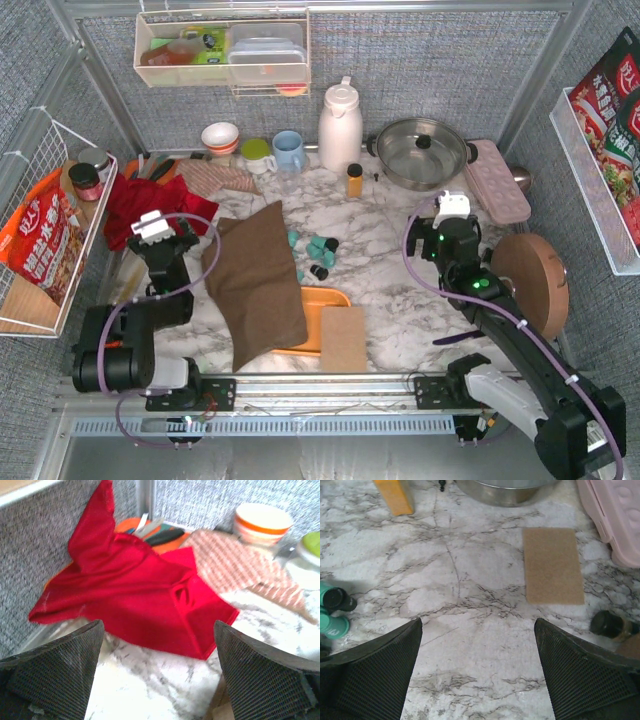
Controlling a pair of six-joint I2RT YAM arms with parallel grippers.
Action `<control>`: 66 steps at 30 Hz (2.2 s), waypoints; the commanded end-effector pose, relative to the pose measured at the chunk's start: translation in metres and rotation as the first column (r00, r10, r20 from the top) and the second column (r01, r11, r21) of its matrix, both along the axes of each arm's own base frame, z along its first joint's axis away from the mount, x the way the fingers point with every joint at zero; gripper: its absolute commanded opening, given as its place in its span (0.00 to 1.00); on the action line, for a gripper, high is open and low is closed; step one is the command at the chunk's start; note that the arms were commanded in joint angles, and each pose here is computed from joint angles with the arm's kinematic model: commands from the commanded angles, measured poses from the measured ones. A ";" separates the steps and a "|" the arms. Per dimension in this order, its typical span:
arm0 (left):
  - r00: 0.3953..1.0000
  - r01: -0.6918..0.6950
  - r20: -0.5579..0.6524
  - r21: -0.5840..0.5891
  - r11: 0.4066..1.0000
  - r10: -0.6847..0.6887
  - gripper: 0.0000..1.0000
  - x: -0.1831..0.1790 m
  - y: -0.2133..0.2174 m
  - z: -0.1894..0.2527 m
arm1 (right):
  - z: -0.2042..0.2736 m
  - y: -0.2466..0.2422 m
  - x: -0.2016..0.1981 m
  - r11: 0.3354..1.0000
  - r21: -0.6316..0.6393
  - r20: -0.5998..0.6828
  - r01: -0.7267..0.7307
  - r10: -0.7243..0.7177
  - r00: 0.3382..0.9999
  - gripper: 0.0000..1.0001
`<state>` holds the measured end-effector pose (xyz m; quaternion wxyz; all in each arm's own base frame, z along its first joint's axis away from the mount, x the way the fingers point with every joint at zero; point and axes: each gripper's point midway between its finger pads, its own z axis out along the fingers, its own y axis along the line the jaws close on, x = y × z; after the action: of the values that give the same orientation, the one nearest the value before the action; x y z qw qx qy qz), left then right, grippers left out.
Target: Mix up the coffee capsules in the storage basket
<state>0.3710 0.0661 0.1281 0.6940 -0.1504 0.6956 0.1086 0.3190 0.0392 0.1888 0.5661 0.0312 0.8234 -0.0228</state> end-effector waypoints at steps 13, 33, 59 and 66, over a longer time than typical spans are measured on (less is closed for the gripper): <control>0.944 -0.261 -0.297 -0.415 0.871 0.141 0.99 0.004 -0.007 0.002 | 0.012 0.031 -0.002 0.988 -0.023 0.020 -0.153 0.154 0.988 0.99; 0.813 -0.193 -0.546 -0.581 0.790 -0.203 0.99 -0.028 -0.069 -0.095 | 0.013 0.036 -0.003 0.983 -0.019 0.022 -0.184 0.185 0.983 0.99; 0.830 0.023 -0.459 -0.539 0.842 -0.317 0.42 -0.029 -0.102 -0.074 | 0.011 0.039 -0.002 0.982 -0.015 0.013 -0.191 0.191 0.982 0.99; 0.853 0.120 -0.357 -0.577 0.808 -0.381 0.22 -0.017 -0.115 -0.036 | 0.011 0.038 -0.002 0.982 -0.016 0.011 -0.189 0.190 0.982 0.99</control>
<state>0.3485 -0.0419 0.0777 0.4394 -0.2205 0.8609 -0.1307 0.3147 0.0756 0.1930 0.5632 -0.0521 0.8244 0.0216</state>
